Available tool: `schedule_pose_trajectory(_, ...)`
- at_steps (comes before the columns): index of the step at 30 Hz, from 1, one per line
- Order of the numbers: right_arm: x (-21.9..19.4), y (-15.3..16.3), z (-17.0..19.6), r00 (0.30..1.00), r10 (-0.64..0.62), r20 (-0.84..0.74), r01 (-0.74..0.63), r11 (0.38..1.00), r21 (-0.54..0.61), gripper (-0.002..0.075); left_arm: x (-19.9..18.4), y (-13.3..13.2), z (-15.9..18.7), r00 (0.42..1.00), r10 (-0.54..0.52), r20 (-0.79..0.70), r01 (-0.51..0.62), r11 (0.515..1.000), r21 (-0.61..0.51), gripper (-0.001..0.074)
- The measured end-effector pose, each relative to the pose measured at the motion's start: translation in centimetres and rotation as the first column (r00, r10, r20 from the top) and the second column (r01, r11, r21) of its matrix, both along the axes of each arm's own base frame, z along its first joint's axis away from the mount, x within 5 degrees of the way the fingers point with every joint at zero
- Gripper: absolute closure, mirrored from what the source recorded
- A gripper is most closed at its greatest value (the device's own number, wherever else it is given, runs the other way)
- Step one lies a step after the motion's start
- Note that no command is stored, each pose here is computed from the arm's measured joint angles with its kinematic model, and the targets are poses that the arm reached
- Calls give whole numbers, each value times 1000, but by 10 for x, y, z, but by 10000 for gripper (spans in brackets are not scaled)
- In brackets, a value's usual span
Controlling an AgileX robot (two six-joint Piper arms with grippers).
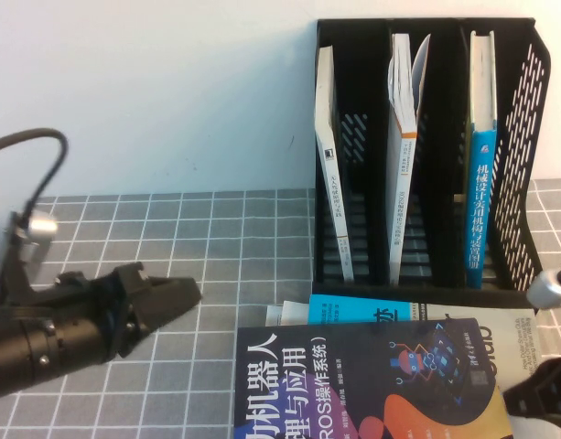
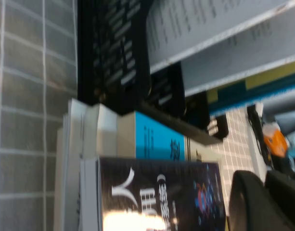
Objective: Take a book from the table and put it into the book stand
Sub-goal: Push book with right arm
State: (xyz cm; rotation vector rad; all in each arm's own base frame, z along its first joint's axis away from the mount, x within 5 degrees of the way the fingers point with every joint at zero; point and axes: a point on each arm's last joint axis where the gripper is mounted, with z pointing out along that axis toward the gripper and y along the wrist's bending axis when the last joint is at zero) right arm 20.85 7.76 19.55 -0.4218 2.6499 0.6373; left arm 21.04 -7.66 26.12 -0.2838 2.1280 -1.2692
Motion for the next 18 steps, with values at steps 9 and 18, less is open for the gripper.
schedule_pose_trajectory(9,-7,0,-2,997,32,-72,-32,999,-10,729,2,-8,-15,988,-117,-100,112,992,-56,383)
schedule_pose_trajectory(18,-9,3,-1,995,28,-100,-25,999,28,729,6,-2,-45,968,-125,-216,160,975,152,340)
